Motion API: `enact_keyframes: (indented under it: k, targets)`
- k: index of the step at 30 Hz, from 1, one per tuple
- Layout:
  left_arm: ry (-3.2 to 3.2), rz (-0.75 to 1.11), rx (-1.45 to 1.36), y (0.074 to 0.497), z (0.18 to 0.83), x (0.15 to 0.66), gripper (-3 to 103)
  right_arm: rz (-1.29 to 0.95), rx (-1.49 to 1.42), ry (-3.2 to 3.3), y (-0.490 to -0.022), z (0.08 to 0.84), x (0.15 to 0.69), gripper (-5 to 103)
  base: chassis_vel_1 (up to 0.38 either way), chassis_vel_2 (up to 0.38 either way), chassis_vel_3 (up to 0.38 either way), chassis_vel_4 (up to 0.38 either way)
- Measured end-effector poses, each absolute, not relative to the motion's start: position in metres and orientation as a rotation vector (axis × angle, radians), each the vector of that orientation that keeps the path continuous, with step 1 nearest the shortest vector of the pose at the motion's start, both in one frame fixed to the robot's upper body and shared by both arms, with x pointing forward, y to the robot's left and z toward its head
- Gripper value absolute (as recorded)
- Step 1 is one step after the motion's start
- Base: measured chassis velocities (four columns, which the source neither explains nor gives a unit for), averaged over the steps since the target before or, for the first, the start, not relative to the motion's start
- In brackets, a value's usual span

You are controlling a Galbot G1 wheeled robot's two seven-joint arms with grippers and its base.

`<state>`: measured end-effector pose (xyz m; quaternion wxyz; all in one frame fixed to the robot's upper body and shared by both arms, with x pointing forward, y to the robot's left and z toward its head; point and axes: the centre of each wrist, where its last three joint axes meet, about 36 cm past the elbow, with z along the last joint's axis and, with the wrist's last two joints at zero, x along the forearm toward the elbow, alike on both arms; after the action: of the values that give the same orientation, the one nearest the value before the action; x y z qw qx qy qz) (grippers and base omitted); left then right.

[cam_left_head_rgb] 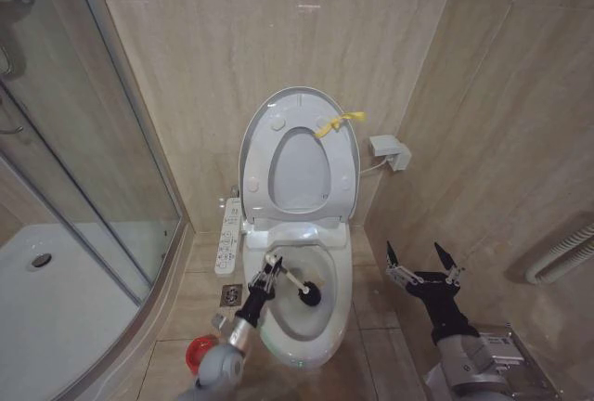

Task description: Open the toilet lid, clean the toilet bowl with a toilet brush, close the toilet lid, and flush.

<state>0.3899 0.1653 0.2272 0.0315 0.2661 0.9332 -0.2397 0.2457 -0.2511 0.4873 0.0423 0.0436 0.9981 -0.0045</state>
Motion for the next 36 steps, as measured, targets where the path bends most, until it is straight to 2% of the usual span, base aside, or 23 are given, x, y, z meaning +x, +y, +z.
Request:
enact_keyframes:
  k: [6, 13, 26, 36]
  targets:
    - [2.904, -0.843, 0.774, 0.158, 0.226, 0.357, 22, -0.014, 0.133, 3.054, -0.251, 0.487, 0.246, 100, 0.0, 0.0, 0.0, 0.0]
    - [2.92, -0.977, 0.719, 0.147, 0.223, 0.344, 22, -0.014, 0.133, 3.054, -0.251, 0.487, 0.246, 100, 0.0, 0.0, 0.0, 0.0]
    - [2.915, -0.965, 0.718, 0.135, 0.215, 0.384, 22, -0.014, 0.133, 3.054, -0.251, 0.487, 0.246, 100, 0.0, 0.0, 0.0, 0.0]
    - [2.874, -0.936, 0.785, 0.144, 0.235, 0.361, 22, -0.014, 0.133, 3.054, -0.251, 0.487, 0.246, 100, 0.0, 0.0, 0.0, 0.0]
